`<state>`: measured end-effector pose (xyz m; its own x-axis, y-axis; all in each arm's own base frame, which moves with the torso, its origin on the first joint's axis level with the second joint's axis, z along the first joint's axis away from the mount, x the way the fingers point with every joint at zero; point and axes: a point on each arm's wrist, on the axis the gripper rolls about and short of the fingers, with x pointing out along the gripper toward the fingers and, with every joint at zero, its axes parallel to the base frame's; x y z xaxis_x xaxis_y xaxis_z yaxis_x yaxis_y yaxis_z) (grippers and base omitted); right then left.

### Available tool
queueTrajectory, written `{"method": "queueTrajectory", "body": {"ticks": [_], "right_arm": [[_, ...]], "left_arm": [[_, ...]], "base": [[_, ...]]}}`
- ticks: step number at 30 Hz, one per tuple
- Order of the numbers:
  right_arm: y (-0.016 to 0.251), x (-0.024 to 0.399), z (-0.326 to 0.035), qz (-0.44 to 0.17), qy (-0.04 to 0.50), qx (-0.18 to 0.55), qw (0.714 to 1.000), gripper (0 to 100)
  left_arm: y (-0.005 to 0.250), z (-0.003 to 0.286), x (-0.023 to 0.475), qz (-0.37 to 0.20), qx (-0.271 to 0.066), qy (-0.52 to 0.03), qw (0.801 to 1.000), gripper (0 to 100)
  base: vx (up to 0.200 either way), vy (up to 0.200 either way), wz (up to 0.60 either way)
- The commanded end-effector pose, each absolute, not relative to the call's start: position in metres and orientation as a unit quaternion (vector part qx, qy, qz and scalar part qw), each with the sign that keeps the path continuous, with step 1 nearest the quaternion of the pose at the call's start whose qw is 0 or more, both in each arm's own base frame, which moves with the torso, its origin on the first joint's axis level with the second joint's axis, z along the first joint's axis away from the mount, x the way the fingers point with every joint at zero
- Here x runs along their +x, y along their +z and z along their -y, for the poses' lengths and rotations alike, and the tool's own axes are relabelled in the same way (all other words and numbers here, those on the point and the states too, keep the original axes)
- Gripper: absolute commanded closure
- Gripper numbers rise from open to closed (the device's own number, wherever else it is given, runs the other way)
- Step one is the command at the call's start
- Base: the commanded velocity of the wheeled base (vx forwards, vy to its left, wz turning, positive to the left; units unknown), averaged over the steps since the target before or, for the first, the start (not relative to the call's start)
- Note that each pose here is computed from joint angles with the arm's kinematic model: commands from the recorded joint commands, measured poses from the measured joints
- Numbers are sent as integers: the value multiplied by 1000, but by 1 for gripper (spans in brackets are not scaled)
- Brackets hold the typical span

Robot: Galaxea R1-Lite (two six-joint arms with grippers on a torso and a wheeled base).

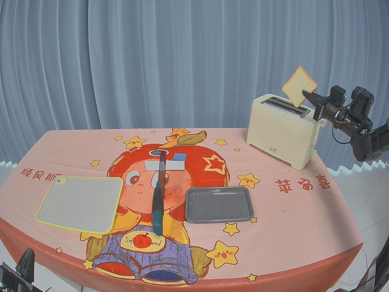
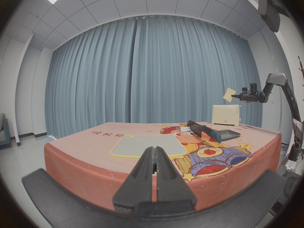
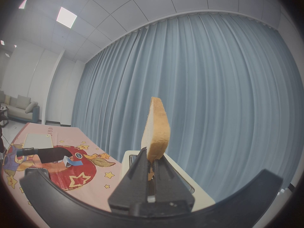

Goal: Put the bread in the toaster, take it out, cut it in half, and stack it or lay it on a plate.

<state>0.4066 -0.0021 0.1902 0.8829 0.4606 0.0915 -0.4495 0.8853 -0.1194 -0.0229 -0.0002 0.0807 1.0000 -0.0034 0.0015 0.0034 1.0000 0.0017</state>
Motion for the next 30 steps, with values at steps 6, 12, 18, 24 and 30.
{"method": "queueTrajectory", "body": {"ticks": [6,12,18,24,30], "right_arm": [[175,414,6,41,231,-44,971,100],[173,413,7,39,230,-52,971,100],[172,413,6,40,231,-60,970,100],[172,413,6,39,231,-60,970,100],[171,413,4,38,233,-59,970,100]], "left_arm": [[75,0,-23,0,1,-2,1000,100],[75,0,-23,0,1,-2,1000,100],[75,0,-23,0,1,-2,1000,100],[76,0,-23,1,1,-2,1000,100],[76,0,-23,1,1,-2,1000,100]], "base": [[0,0,0],[0,0,0],[0,0,0],[0,0,0],[0,0,0]]}}
